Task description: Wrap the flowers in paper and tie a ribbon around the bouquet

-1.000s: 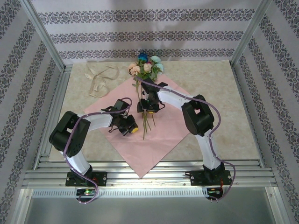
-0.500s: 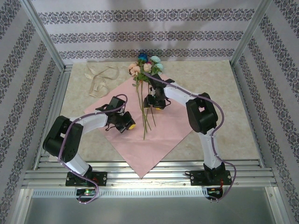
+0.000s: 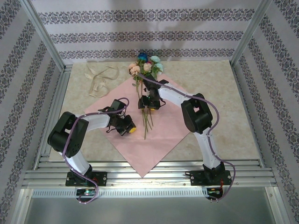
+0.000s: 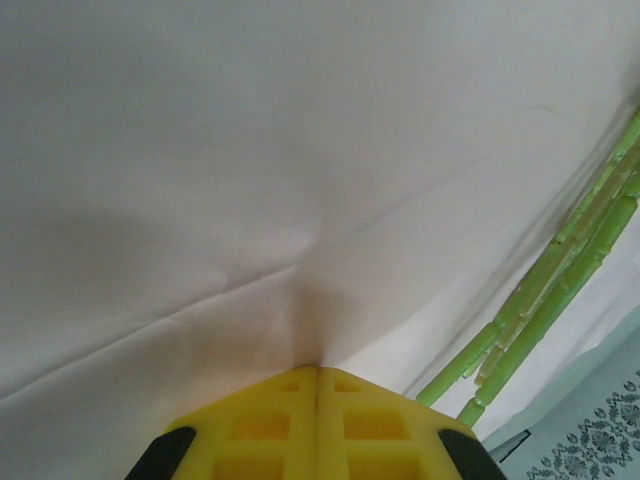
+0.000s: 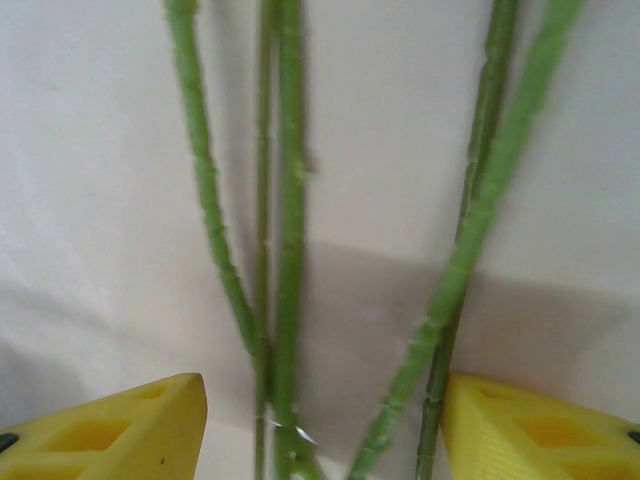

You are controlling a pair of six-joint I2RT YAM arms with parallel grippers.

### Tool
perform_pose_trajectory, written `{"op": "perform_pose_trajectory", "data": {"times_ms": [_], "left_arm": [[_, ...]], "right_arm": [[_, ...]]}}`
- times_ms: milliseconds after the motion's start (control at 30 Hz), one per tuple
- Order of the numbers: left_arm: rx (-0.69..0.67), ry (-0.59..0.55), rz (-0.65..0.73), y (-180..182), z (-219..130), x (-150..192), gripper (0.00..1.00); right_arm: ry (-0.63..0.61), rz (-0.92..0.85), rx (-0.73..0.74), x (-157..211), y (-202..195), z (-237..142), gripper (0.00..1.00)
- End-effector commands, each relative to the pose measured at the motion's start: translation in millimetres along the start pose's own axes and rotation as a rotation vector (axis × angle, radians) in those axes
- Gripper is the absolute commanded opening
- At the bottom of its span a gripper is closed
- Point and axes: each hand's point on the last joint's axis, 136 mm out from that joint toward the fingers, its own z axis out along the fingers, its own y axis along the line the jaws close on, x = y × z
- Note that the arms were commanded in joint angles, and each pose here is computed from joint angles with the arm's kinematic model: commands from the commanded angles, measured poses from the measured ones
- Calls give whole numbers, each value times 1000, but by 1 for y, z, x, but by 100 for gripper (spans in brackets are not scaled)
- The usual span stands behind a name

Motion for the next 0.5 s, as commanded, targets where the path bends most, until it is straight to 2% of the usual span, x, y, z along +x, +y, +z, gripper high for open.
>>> {"op": "perform_pose_trajectory", "data": {"times_ms": [0, 467], "left_arm": [[-28, 20, -6, 7, 14, 7, 0], [-13, 34, 20, -13, 30, 16, 0]], "right_arm": [[16, 7, -6, 2, 11, 3, 63], [17, 10, -20, 4, 17, -1, 63]]}}
